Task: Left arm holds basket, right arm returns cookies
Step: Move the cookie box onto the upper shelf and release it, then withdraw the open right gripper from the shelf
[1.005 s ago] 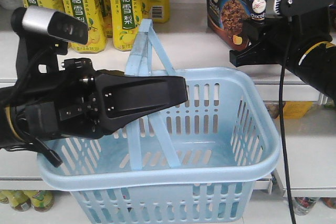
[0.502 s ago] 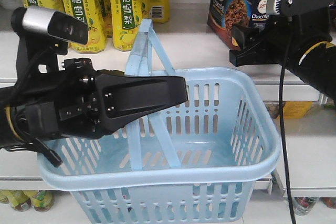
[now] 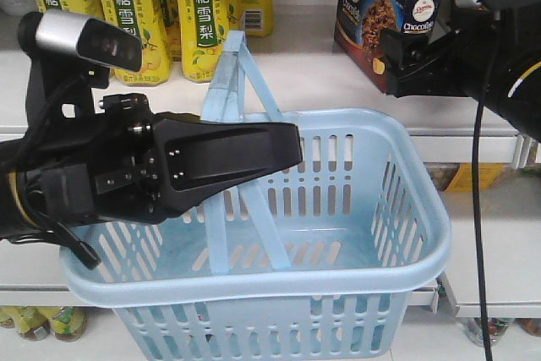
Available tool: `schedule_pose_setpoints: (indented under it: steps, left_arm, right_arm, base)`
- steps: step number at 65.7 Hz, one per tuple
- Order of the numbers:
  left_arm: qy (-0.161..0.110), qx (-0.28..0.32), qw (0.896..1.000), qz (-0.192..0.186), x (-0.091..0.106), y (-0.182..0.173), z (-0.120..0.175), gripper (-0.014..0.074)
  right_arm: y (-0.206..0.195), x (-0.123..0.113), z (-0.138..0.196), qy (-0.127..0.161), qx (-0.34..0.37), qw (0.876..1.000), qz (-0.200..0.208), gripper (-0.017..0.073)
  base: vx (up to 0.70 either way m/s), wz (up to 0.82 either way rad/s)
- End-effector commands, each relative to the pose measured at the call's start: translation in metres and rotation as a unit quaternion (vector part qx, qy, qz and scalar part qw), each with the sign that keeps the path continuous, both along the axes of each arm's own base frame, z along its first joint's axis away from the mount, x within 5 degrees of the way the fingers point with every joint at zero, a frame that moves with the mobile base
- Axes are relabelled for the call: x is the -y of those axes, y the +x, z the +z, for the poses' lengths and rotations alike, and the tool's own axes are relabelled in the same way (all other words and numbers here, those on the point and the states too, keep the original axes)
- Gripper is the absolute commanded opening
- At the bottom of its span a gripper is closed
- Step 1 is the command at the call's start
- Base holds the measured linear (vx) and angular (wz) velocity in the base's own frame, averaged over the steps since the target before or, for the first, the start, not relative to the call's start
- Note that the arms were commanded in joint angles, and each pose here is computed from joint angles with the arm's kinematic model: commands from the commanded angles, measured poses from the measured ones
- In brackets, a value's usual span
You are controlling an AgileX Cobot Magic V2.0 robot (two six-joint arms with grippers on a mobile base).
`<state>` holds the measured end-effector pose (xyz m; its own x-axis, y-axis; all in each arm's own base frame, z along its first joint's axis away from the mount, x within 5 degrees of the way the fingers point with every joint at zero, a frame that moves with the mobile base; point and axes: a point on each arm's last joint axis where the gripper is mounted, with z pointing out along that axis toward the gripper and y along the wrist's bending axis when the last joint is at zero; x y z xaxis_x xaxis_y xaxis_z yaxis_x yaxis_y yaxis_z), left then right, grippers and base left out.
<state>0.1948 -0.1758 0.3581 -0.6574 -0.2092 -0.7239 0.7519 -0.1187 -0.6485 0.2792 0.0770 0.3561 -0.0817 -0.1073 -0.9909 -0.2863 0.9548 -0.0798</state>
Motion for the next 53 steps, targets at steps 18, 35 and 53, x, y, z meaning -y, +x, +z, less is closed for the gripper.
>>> schedule_pose_setpoints:
  steps: [18,35,53]
  left_arm:
    - [-0.062,0.028,0.998,0.008,-0.006,-0.004,0.025,0.0003]
    - [-0.062,0.028,0.998,0.008,-0.006,-0.004,0.025,0.0003]
    - [-0.062,0.028,0.998,0.008,-0.006,-0.004,0.025,0.0003]
  right_arm:
    - [-0.042,0.013,0.049,0.016,0.064,0.998,-0.007,0.058]
    - [-0.079,0.025,0.065,0.034,0.044,0.998,-0.018,0.058]
    - [-0.13,0.039,0.086,0.056,0.07,0.996,-0.021,0.0487]
  base:
    - [0.0,0.0]
    - [0.0,0.0]
    - [0.0,0.0]
